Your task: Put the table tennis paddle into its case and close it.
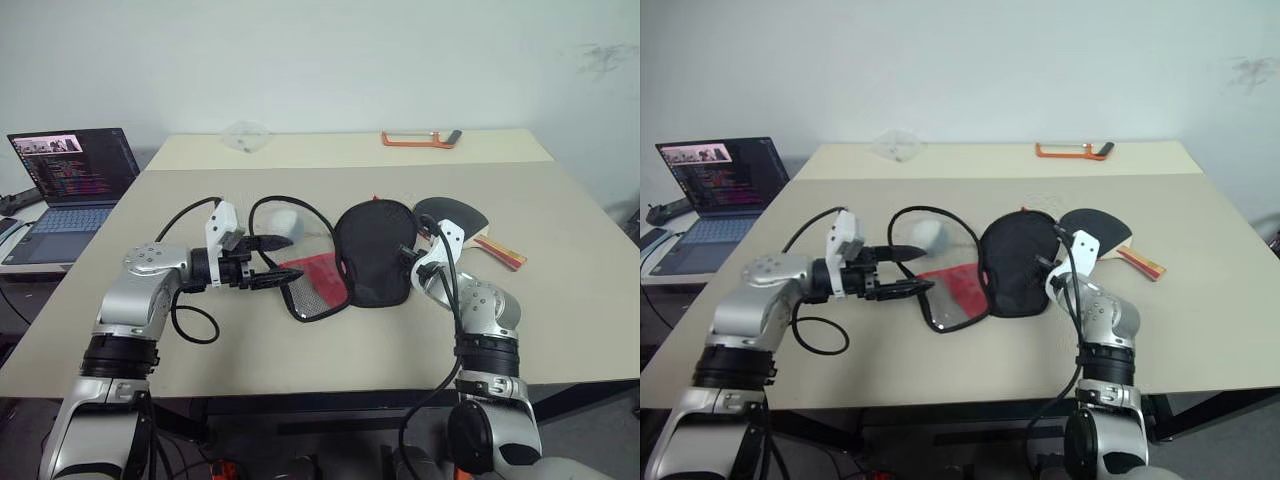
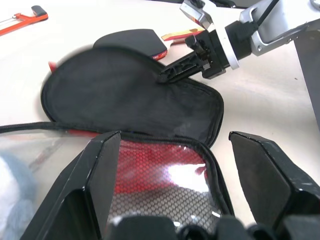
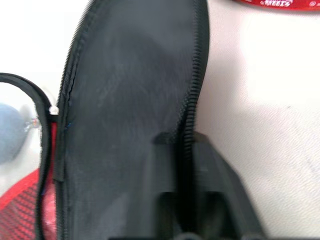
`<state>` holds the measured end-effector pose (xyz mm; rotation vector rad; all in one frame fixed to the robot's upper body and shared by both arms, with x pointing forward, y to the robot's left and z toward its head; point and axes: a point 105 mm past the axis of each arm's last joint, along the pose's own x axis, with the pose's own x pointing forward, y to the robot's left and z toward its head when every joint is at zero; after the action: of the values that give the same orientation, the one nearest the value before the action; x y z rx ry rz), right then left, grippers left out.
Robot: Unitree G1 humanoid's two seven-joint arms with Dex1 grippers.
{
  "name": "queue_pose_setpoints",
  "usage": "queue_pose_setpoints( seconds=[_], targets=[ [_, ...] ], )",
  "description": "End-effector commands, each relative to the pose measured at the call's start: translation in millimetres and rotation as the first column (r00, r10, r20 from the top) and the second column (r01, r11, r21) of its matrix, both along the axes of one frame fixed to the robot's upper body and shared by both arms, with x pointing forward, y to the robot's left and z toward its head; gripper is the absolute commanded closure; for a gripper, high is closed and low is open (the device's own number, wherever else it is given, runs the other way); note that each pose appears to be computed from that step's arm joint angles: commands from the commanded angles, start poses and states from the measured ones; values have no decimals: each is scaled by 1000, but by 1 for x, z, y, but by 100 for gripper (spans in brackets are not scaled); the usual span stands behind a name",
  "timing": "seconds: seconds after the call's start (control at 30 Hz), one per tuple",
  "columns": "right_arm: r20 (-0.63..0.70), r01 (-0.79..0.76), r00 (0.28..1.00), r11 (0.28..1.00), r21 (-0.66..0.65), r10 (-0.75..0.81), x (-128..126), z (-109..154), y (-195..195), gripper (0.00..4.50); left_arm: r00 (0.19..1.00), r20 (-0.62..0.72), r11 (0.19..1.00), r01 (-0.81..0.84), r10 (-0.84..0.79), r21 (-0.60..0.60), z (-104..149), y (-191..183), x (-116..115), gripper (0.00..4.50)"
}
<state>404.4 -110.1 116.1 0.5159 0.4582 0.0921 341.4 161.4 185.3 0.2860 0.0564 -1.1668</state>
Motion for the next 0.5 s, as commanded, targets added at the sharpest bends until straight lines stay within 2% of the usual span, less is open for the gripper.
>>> queue_pose_setpoints(
  seconds=[0.03, 0.13, 0.23, 0.27, 0.33, 0.43, 0.5],
  targets=[
    [87, -17, 996, 999, -52, 21, 4, 19, -2, 258, 998, 56, 1000, 15, -14, -4, 16, -6, -1, 73],
    [136, -56, 987, 981, -187, 82, 3, 27, -9, 155, 998, 56, 1000, 13, -13, -5, 15, -6, -1, 73],
    [208, -129, 954, 922, -365, 216, -2, 44, -21, 42, 998, 58, 1000, 11, -10, -5, 14, -5, -2, 73],
    [224, -153, 941, 908, -390, 254, -5, 50, -23, 19, 998, 58, 1000, 11, -10, -6, 13, -4, -2, 73],
    [251, -217, 900, 867, -449, 356, -12, 64, -30, 4, 998, 58, 1000, 18, -17, -10, 13, -4, -4, 73],
    [252, -238, 879, 832, -502, 404, -15, 76, -51, 4, 998, 61, 999, 29, -28, -16, 14, -5, -6, 73],
    [243, -205, 879, 785, -584, 410, -13, 81, -77, 4, 997, 66, 999, 38, -36, -28, 16, -8, -6, 73]
  ],
)
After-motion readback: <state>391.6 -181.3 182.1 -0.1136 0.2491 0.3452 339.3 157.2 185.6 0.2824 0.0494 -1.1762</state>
